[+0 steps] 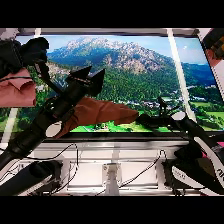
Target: Fold the clothes and pants, and hang the long-sleeved shirts on hangers.
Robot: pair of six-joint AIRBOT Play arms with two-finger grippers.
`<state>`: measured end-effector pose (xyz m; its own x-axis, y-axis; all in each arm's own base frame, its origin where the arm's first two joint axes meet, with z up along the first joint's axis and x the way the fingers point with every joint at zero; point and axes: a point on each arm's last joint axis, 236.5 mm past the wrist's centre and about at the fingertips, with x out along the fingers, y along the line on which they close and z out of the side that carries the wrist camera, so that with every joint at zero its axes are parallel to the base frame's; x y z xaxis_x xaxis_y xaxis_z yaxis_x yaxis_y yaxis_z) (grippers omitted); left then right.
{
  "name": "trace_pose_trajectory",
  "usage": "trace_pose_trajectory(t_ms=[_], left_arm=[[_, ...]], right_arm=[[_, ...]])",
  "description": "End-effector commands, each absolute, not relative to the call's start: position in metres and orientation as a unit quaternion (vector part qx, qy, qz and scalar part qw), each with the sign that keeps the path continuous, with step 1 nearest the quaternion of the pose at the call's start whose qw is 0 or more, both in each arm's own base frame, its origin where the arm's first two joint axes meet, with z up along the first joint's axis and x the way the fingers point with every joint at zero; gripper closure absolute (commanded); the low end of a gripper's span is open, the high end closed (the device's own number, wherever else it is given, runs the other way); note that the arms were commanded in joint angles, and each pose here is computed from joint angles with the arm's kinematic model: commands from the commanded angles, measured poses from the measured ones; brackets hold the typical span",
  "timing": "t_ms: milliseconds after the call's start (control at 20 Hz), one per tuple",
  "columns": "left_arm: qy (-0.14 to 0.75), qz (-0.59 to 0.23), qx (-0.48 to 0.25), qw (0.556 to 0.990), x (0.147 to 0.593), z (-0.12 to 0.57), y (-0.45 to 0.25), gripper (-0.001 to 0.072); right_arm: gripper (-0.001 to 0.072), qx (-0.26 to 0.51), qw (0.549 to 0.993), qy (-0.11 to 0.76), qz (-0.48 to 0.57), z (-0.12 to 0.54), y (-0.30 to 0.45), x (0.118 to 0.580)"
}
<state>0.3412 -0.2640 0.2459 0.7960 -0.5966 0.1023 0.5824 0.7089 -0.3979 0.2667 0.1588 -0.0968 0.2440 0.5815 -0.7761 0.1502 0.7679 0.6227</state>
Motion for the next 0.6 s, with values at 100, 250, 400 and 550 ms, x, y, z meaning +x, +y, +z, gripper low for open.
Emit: trace_pose_trajectory(t_ms=[100, 250, 400, 550], left_arm=[[0.016, -0.319, -0.209, 0.924, 0.341, 0.246, -0.264, 0.0001], [0.015, -0.318, -0.204, 0.926, 0.342, 0.246, -0.263, 0.0000], [0.002, -0.307, -0.178, 0.935, 0.347, 0.248, -0.254, 0.0000], [-0.003, -0.294, -0.179, 0.939, 0.354, 0.249, -0.243, 0.0001]], right_arm=[[0.0238, 0.347, 0.720, 0.596, 0.077, -0.118, 0.159, 0.279], [0.0238, 0.361, 0.707, 0.604, 0.069, -0.125, 0.161, 0.277], [0.0239, 0.358, 0.704, 0.610, 0.071, -0.127, 0.162, 0.274], [0.0345, 0.353, 0.706, 0.610, 0.074, -0.128, 0.165, 0.273]])
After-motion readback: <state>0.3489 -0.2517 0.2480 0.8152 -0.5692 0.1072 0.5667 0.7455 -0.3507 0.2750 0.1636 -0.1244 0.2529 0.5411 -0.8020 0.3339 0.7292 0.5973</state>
